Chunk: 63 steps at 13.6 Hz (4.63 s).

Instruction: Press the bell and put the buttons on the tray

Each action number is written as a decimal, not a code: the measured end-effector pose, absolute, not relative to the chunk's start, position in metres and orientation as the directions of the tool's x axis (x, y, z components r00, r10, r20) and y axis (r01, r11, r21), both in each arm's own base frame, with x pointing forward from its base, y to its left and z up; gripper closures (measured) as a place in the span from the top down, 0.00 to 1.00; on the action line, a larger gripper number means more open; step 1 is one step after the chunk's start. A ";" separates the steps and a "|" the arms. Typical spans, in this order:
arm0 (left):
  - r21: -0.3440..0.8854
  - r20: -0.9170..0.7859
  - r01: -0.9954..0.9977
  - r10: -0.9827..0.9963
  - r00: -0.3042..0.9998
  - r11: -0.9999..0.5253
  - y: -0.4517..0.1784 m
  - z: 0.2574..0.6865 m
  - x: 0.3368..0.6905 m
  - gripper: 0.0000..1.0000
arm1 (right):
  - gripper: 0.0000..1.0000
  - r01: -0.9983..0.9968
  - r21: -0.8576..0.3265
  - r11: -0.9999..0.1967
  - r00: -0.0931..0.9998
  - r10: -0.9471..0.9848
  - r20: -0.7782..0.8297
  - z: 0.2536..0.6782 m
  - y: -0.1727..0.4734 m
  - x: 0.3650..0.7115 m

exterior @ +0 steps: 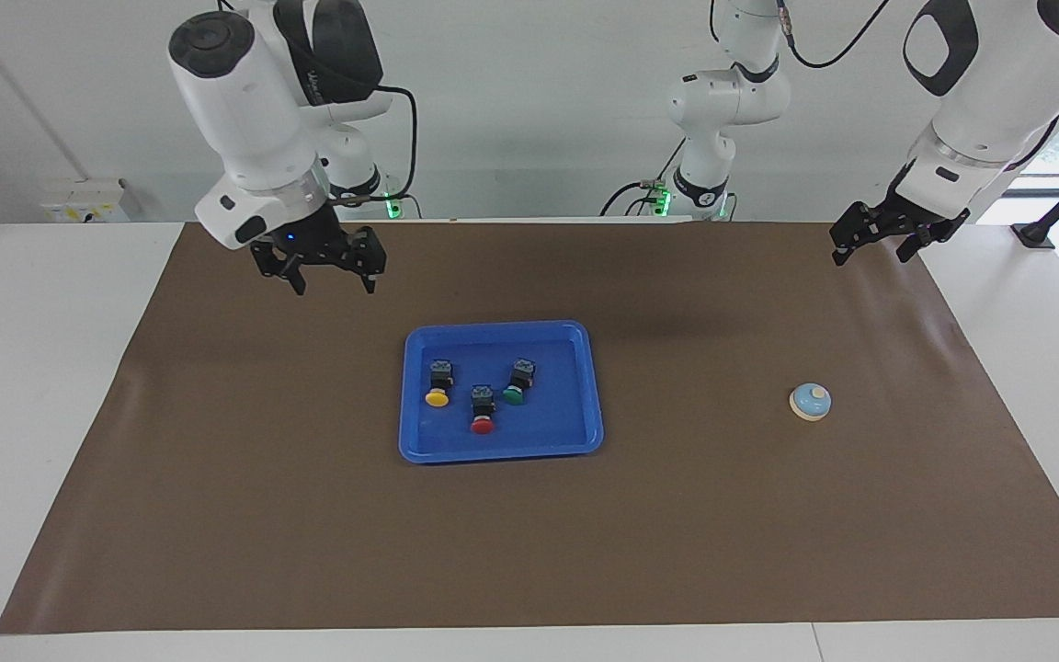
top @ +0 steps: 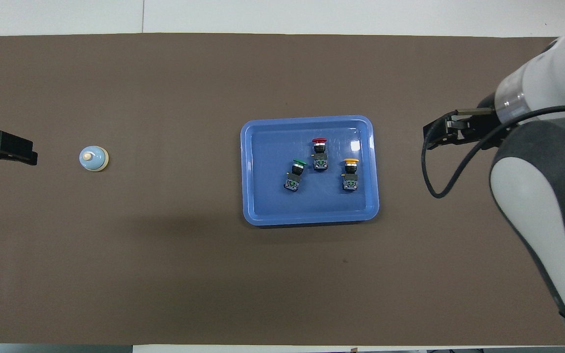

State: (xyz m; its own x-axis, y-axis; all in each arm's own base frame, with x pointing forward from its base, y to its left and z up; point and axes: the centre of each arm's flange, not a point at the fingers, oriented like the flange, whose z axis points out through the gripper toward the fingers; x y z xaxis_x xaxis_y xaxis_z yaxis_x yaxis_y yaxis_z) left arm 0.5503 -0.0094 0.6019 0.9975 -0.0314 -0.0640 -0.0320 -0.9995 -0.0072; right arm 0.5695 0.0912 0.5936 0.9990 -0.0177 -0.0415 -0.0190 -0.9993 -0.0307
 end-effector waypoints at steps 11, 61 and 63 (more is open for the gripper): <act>-0.007 -0.076 -0.036 -0.035 0.996 -0.999 -0.011 0.601 0.549 1.00 | 1.00 -0.044 -0.029 -0.999 0.996 -0.041 -0.076 0.614 0.007 0.553; -0.007 -0.095 0.007 0.007 0.995 -1.000 0.011 0.561 0.550 1.00 | 1.00 0.021 0.006 -1.000 0.997 0.021 -0.075 0.614 0.002 0.553; -0.008 -0.068 -0.001 0.000 0.998 -1.000 0.007 0.576 0.546 1.00 | 1.00 0.021 0.006 -1.000 0.997 0.021 -0.075 0.614 0.002 0.553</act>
State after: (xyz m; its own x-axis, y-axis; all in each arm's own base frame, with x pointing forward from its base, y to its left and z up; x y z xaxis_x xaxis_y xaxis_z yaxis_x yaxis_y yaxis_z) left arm 0.5459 0.0074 0.5761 0.9977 -0.0004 -0.0682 -0.0009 -1.0000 -0.0077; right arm 0.5526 0.0024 0.6139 0.9969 0.0208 -0.0754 0.0213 -0.9998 0.0062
